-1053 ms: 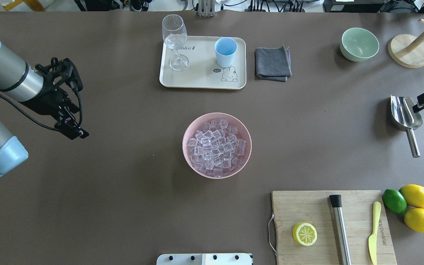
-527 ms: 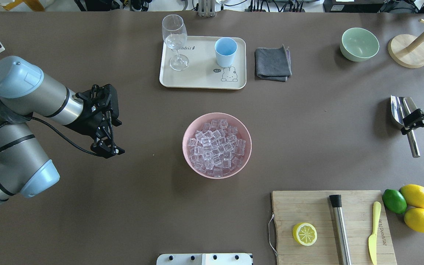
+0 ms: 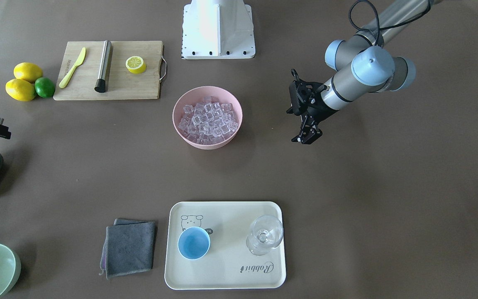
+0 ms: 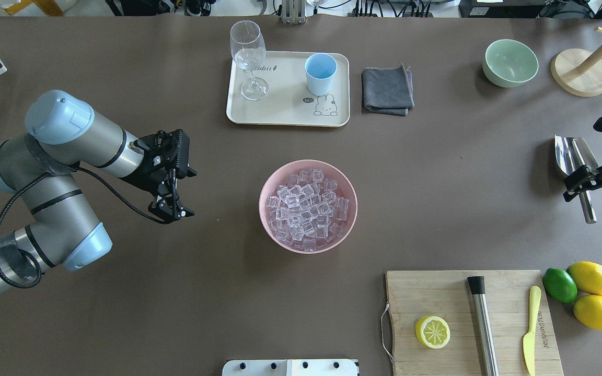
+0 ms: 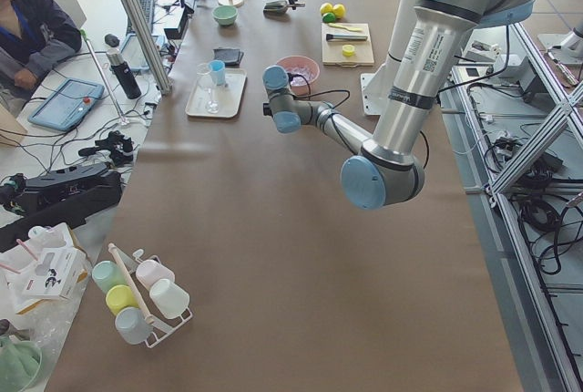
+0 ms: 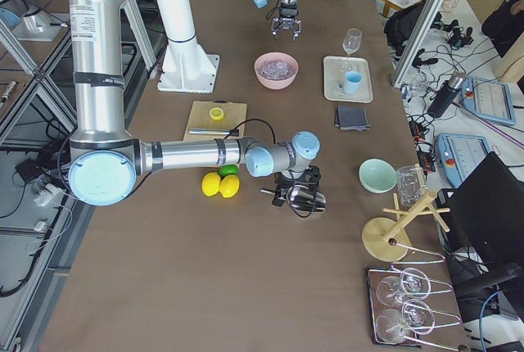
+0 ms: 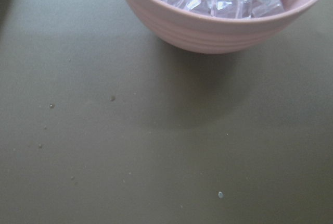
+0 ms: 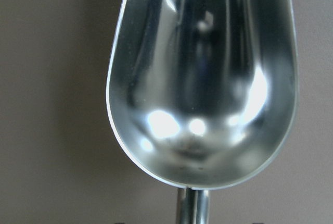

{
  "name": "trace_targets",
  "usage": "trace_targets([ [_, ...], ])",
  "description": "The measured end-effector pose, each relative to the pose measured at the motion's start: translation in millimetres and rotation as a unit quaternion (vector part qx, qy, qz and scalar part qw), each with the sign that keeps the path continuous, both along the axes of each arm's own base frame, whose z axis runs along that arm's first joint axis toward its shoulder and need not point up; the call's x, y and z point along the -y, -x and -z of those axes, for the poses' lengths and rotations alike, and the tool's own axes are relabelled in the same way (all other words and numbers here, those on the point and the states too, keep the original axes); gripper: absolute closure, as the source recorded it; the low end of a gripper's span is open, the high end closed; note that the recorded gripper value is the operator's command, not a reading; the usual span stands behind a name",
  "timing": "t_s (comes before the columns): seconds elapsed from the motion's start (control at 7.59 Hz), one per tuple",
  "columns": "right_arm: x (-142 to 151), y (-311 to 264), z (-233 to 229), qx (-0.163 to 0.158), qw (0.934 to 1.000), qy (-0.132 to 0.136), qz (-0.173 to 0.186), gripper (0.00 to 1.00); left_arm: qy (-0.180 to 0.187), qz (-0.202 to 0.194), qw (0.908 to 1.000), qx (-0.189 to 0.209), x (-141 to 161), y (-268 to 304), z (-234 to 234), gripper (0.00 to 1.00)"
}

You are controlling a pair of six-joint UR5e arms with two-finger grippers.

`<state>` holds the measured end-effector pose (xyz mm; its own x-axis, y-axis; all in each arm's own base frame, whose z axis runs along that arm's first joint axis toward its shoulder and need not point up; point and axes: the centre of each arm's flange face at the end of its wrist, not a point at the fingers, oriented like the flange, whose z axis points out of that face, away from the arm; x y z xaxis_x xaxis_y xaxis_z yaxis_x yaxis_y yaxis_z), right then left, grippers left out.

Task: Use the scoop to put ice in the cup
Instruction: 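Grasp and lift the scoop with the right gripper while the left reaches the bowl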

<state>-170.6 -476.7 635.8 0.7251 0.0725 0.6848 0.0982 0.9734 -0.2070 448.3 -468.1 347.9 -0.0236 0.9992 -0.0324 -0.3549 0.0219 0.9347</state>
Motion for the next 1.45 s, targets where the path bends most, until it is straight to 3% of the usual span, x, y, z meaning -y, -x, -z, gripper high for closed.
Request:
trace_targets([
  [0.4,1.8,6.0,-0.3,-0.020,0.9997,-0.010,0.004,0.43,-0.049,-0.017,0.9981,-0.032,11.0,-31.5,19.3,0.02],
  [0.53,1.7,7.2,-0.8,-0.024,0.9996,-0.013,0.005,0.68,-0.052,-0.024,0.9976,-0.038,12.1,-41.8,26.1,0.02],
  [0.66,1.7,7.5,-0.7,-0.025,0.9996,-0.014,0.005,1.00,-0.055,-0.034,0.9970,-0.044,8.1,-51.5,31.2,0.02],
  [1.32,-2.5,3.2,12.2,-0.029,0.9993,-0.024,0.007,1.00,-0.057,-0.082,0.9924,-0.071,-12.2,-80.9,41.2,0.02],
  [1.45,-1.9,-1.2,33.6,-0.048,0.9980,-0.037,0.016,1.00,-0.060,-0.081,0.9922,-0.074,-11.8,-83.8,41.4,0.02],
])
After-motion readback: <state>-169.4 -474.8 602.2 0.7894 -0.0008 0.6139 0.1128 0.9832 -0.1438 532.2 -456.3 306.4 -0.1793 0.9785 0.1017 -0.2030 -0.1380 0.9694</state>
